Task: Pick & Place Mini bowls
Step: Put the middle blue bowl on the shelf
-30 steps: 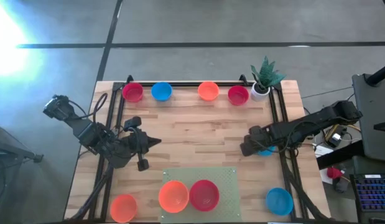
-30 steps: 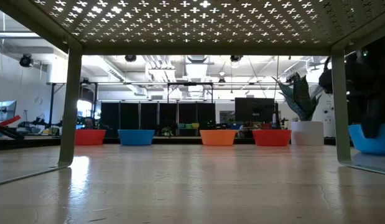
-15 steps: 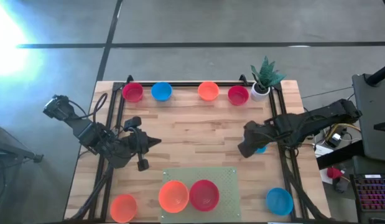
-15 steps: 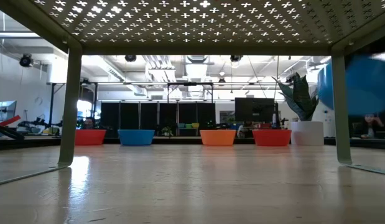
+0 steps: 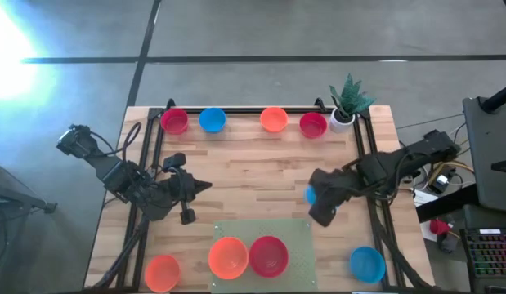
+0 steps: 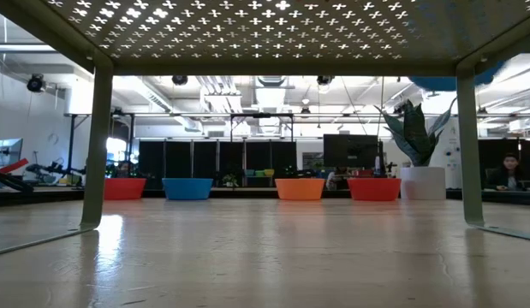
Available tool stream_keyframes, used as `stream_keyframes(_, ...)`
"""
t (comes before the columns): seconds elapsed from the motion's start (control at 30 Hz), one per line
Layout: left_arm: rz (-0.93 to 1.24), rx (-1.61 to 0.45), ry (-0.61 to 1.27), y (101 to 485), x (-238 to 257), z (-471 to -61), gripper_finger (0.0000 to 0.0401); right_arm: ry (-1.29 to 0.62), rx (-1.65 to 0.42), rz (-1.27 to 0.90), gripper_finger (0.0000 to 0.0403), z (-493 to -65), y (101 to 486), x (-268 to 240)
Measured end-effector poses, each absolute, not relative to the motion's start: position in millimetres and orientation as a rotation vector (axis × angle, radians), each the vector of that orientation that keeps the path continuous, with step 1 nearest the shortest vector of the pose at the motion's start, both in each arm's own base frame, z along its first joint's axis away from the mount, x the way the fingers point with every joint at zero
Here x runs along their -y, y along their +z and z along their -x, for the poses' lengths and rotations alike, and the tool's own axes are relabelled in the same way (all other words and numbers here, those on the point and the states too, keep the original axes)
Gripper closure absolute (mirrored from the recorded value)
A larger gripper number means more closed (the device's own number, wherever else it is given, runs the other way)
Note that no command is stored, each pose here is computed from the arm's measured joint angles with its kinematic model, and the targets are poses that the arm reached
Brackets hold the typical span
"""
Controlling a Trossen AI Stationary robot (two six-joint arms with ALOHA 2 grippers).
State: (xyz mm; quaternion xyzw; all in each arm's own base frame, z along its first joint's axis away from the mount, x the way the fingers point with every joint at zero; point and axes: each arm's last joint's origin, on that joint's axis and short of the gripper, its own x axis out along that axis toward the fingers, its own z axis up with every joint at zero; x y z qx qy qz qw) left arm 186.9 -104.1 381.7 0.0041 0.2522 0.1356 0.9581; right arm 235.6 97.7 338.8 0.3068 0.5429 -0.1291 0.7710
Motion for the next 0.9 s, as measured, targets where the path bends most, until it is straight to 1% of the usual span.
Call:
stream_keyframes(0.23, -0.007, -0.510, 0.275, 381.8, 104.1, -187.0, 0.0401, -0.111, -1.198, -0.496, 0.0395, -256.8, 364.1, -134.0)
stream_keyframes(0.6, -0.031, -0.514, 0.268, 381.8, 104.2, -186.9, 0.0401, 0.180, -1.267, -0.166, 0.0395, -270.1, 359.8, -204.1)
stream_keyframes(0.7, -0.033, -0.514, 0.267, 381.8, 104.2, -186.9, 0.0401, 0.228, -1.280, -0.134, 0.0394, -273.4, 355.9, -220.7)
stream_keyframes(0.9, -0.071, -0.523, 0.249, 381.7, 104.4, -186.9, 0.0401, 0.291, -1.326, -0.149, 0.0394, -279.5, 347.9, -245.9)
